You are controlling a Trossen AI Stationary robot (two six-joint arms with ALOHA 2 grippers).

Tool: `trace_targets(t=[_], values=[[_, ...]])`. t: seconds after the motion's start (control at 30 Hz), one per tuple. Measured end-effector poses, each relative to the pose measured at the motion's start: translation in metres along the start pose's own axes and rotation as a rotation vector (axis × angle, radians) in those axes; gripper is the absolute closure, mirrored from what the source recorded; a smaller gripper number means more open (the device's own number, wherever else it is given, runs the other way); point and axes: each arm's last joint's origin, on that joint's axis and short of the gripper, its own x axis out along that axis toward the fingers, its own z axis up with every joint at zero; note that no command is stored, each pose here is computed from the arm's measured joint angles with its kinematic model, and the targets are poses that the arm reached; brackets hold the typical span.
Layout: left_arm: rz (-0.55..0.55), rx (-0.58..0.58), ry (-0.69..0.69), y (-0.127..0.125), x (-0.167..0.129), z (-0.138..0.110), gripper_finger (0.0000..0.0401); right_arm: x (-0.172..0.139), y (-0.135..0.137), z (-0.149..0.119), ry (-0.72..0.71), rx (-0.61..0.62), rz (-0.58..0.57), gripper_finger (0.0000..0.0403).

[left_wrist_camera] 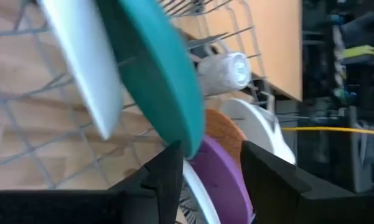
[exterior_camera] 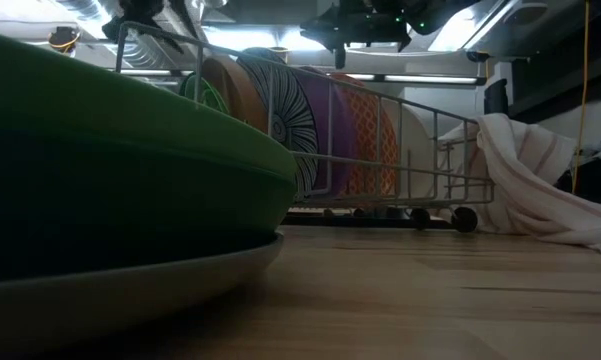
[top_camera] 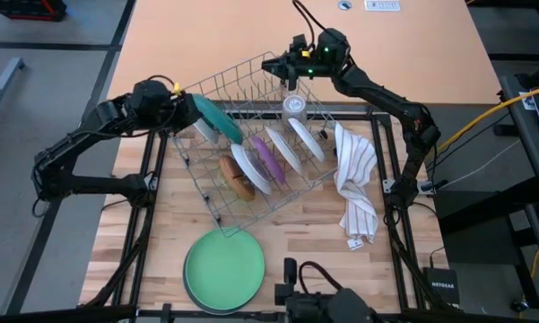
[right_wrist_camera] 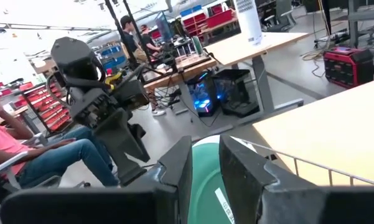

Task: Sort dishes
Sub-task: Put the blue plate into the dish rack

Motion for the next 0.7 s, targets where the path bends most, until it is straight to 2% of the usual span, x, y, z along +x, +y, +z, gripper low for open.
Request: trace_targets(t=[0.43,0.7], values=[[0.177,-0.03,-0.021,0.0,0.048,0.006,0.0251,0.001,0.0,-0.003,0.024,0.019,0.003,0.0317],[0.065,-0.059,-0.098,-0.012,0.063,0.02,0.0263,0.001,0.0,-0.003,0.024,0.018,0.003,0.0317]])
